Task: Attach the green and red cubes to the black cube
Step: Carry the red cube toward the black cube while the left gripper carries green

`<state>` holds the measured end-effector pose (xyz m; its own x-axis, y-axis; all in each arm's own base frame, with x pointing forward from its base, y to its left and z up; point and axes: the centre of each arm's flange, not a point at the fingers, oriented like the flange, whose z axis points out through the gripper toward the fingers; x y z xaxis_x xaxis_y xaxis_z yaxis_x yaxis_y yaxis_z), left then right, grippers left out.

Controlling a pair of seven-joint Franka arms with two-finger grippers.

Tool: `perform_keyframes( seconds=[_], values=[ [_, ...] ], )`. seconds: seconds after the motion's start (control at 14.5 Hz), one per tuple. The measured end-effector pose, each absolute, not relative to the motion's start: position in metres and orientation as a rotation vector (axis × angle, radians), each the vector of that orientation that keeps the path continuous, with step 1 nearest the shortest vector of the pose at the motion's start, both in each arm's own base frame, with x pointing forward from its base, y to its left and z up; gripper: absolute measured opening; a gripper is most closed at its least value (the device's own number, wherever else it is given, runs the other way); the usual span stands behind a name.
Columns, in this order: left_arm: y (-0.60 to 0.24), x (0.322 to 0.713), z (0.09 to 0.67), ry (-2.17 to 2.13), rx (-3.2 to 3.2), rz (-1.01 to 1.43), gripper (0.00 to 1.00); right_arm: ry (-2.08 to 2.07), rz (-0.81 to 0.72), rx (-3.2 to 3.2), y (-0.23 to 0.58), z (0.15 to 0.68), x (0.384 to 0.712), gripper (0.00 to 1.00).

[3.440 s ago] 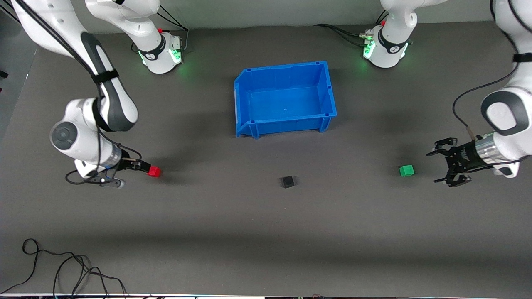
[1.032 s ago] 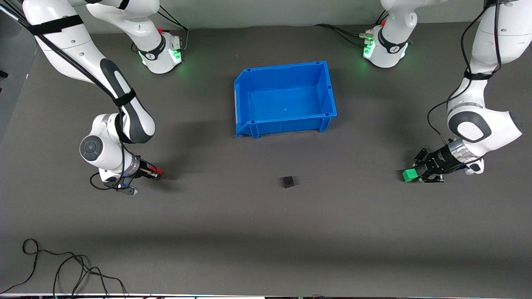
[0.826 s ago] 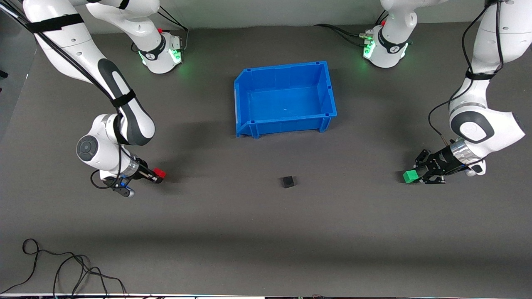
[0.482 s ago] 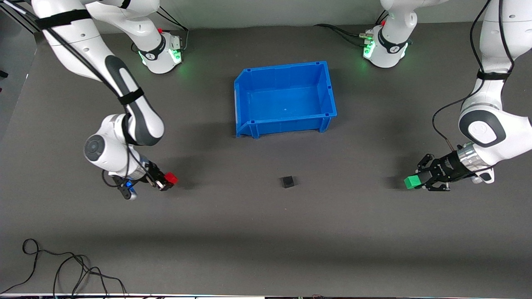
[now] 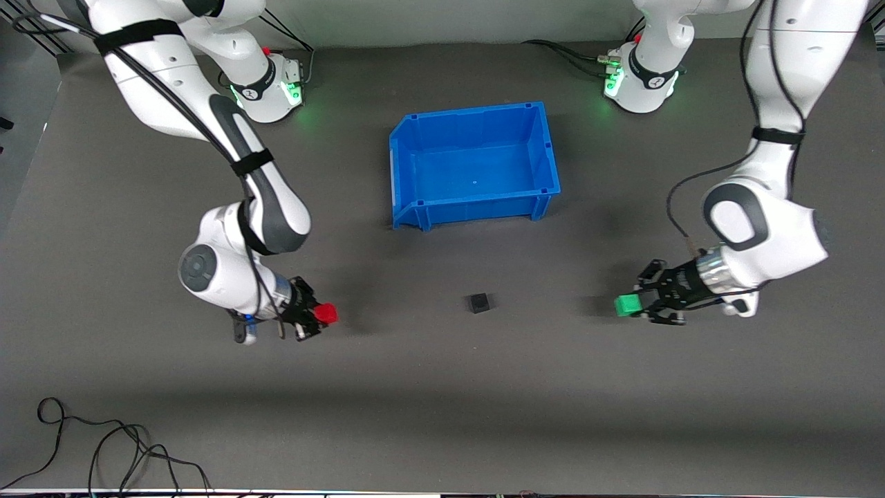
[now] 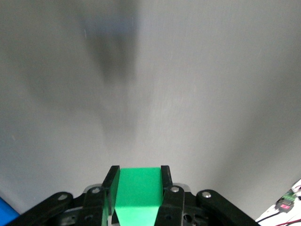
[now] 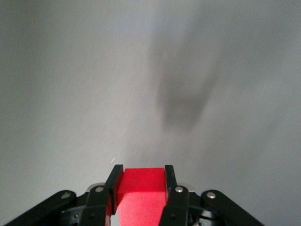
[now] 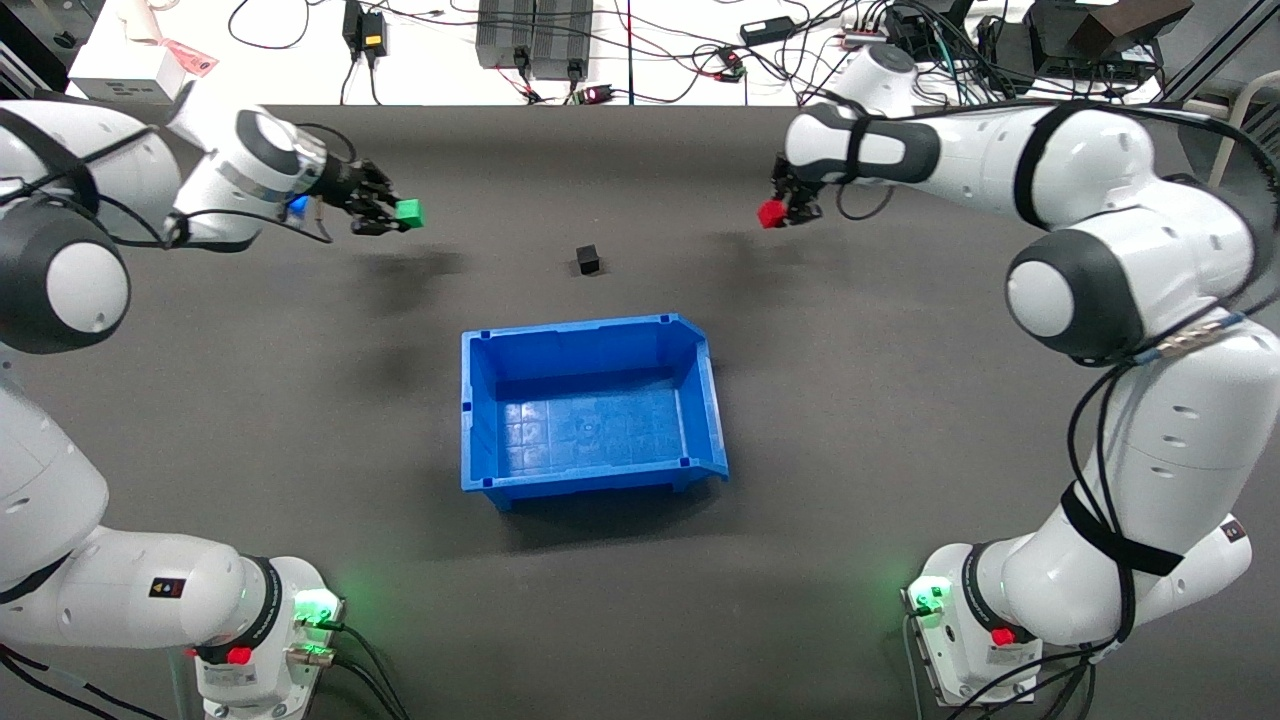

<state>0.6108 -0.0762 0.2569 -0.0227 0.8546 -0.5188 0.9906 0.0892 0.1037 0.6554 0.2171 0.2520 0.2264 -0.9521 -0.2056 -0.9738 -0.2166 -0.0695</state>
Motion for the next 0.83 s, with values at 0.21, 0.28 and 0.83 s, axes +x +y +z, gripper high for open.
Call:
perform_keyframes(
  seconds=[0.21, 0.28, 0.83],
  values=[
    [-0.140, 0.604, 0.254, 1.888, 1.865, -0.371, 0.37, 1.933, 0.189, -2.228, 0.270, 0.247, 0.660, 0.40],
    [-0.161, 0.600, 0.251, 1.879, 1.882, -0.359, 0.37, 1.959, 0.185, -2.217, 0.287, 0.243, 0.658, 0.40],
    [-0.262, 0.575, 0.208, 1.898, 1.920, -0.281, 0.37, 2.100, 0.141, -2.122, 0.397, 0.226, 0.629, 0.40]
  ],
)
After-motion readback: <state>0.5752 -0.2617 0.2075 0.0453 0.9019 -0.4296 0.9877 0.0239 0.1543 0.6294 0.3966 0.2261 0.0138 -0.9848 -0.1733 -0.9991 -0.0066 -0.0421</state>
